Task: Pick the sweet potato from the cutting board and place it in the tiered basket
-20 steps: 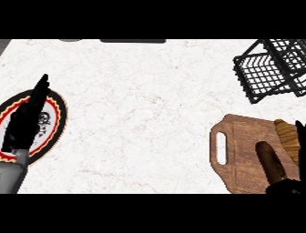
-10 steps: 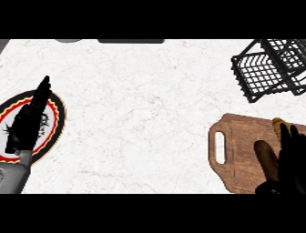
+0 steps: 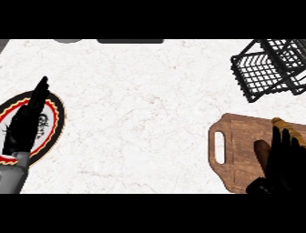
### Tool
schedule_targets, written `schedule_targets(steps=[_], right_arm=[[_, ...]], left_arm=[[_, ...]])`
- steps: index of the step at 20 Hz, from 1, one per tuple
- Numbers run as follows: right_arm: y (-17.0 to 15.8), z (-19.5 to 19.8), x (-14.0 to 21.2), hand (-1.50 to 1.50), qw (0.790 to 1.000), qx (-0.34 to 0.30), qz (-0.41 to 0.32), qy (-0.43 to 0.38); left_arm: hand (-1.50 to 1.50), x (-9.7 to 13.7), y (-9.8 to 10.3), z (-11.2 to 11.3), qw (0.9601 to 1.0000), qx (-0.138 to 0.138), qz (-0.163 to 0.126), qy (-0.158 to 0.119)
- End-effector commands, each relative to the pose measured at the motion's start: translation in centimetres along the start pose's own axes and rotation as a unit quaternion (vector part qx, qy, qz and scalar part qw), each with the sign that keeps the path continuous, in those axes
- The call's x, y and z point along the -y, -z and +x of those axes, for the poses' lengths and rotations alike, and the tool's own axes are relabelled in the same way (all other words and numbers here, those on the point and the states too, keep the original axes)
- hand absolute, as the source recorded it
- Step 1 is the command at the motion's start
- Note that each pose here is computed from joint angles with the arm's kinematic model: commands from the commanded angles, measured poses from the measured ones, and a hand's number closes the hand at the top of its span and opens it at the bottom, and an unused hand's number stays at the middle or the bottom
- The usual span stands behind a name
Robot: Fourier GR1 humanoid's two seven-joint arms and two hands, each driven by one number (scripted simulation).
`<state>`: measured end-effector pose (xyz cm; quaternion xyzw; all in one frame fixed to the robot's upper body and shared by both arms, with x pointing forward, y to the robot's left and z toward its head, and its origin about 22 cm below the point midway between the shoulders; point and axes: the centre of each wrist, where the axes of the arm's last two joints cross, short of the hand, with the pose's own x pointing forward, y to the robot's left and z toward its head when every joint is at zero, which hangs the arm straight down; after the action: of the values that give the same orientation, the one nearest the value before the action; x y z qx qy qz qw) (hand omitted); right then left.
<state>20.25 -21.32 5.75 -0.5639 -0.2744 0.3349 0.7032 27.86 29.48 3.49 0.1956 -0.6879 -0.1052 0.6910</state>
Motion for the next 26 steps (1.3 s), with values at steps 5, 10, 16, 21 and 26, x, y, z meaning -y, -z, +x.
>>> schedule_targets(steps=[5,10,16,21,26], right_arm=[[0.2,-1.2,-0.5,-1.5,0.994,-0.103,0.015,-0.018],[2.7,-1.0,-1.3,-1.5,0.994,-0.103,0.028,-0.012],[3.9,1.2,-2.6,-1.5,0.994,-0.103,0.04,-0.016],[4.7,0.4,-2.1,-1.5,0.993,-0.098,0.071,0.004],[5.1,-0.9,-4.8,1.5,0.987,-0.042,0.105,-0.111]], left_arm=[[0.0,0.1,0.4,-0.7,0.9999,-0.012,0.003,-0.01],[0.0,-0.7,0.0,-0.5,1.0,-0.004,0.003,0.002],[0.0,-2.1,1.1,-0.9,1.0,-0.009,0.001,0.002],[0.0,-0.9,0.5,0.5,1.0,0.0,-0.002,0.007],[0.0,1.1,-0.7,-0.4,1.0,0.005,-0.004,-0.007]])
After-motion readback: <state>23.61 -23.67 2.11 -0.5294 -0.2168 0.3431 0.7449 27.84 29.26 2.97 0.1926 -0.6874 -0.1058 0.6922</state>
